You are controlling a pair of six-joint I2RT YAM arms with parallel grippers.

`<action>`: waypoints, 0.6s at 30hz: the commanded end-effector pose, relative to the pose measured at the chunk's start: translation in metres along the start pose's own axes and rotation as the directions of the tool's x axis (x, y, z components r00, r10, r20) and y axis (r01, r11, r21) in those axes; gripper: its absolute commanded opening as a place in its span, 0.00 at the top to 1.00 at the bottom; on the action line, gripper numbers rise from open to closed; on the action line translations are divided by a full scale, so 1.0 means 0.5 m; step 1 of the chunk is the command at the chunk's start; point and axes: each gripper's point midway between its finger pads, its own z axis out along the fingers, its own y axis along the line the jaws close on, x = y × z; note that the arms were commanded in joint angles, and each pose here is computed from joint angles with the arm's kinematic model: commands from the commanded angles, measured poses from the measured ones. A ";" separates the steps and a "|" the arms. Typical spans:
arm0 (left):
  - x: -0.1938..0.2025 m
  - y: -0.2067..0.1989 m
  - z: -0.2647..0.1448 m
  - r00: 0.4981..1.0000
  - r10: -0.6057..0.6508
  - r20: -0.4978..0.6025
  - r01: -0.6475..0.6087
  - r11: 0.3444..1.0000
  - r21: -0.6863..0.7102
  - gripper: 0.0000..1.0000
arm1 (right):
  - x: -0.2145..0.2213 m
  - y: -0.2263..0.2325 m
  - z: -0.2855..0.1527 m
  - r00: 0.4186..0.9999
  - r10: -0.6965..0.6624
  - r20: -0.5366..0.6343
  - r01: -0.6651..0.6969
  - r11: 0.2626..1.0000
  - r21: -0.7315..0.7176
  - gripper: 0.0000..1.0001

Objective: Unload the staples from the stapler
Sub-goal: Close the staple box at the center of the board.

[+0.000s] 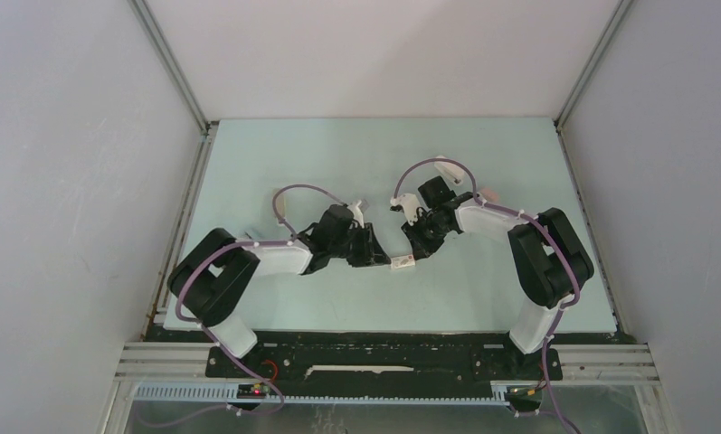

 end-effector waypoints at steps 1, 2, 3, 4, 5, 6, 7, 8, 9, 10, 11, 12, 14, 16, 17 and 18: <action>-0.025 -0.010 -0.034 0.996 0.037 0.078 -0.037 0.999 -0.004 0.67 | 0.002 -0.002 -0.002 1.000 -0.004 -0.016 0.004 1.000 -0.004 0.71; -0.027 -0.009 -0.039 0.995 0.040 0.089 -0.039 0.999 -0.007 0.66 | 0.002 -0.002 -0.002 1.000 -0.003 -0.016 0.003 1.000 -0.006 0.71; -0.031 -0.012 -0.046 0.994 0.045 0.104 -0.045 0.999 -0.004 0.66 | 0.003 -0.002 -0.001 1.000 -0.002 -0.018 0.002 1.000 -0.006 0.71; -0.034 -0.011 -0.051 0.992 0.047 0.118 -0.047 0.999 -0.009 0.66 | 0.003 -0.002 -0.001 1.000 -0.002 -0.018 0.002 1.000 -0.006 0.71; -0.037 -0.008 -0.055 0.990 0.051 0.131 -0.050 0.999 -0.014 0.66 | 0.003 -0.002 -0.001 1.000 -0.001 -0.018 0.001 1.000 -0.006 0.71; -0.039 -0.008 -0.060 0.988 0.056 0.141 -0.054 0.998 -0.018 0.66 | 0.002 -0.002 -0.001 1.000 -0.002 -0.016 0.002 1.000 -0.006 0.71; -0.042 -0.003 -0.064 0.986 0.060 0.153 -0.056 0.998 -0.027 0.66 | 0.003 -0.003 -0.001 1.000 -0.001 -0.017 0.001 1.000 -0.006 0.71; -0.045 0.000 -0.069 0.984 0.066 0.164 -0.061 0.998 -0.035 0.66 | 0.004 -0.002 0.000 1.000 -0.001 -0.019 0.001 1.000 -0.007 0.71; -0.046 0.003 -0.072 0.982 0.072 0.172 -0.065 0.997 -0.045 0.66 | 0.002 -0.002 -0.001 1.000 -0.002 -0.017 0.002 1.000 -0.006 0.71; -0.049 0.008 -0.076 0.980 0.078 0.182 -0.068 0.996 -0.057 0.66 | 0.002 -0.003 -0.001 1.000 -0.002 -0.016 0.001 1.000 -0.005 0.71; -0.052 0.012 -0.080 0.978 0.084 0.193 -0.072 0.995 -0.072 0.66 | 0.002 -0.003 -0.001 1.000 -0.002 -0.016 0.002 1.000 -0.005 0.71; -0.053 0.017 -0.083 0.976 0.091 0.199 -0.075 0.994 -0.085 0.66 | 0.002 -0.003 -0.001 1.000 -0.002 -0.017 0.002 1.000 -0.006 0.71; -0.052 0.030 -0.087 0.975 0.097 0.201 -0.075 0.990 -0.117 0.66 | 0.002 -0.003 -0.001 1.000 -0.001 -0.017 0.001 1.000 -0.006 0.71; -0.048 0.040 -0.087 0.976 0.099 0.194 -0.073 0.988 -0.136 0.66 | 0.003 -0.003 0.000 1.000 -0.001 -0.019 0.001 1.000 -0.006 0.71; -0.045 0.043 -0.087 0.977 0.096 0.190 -0.070 0.988 -0.139 0.66 | 0.003 -0.002 0.000 1.000 0.000 -0.018 0.000 1.000 -0.008 0.71; -0.043 0.045 -0.085 0.978 0.094 0.187 -0.068 0.988 -0.141 0.66 | 0.003 -0.002 0.000 1.000 0.001 -0.018 -0.001 1.000 -0.008 0.71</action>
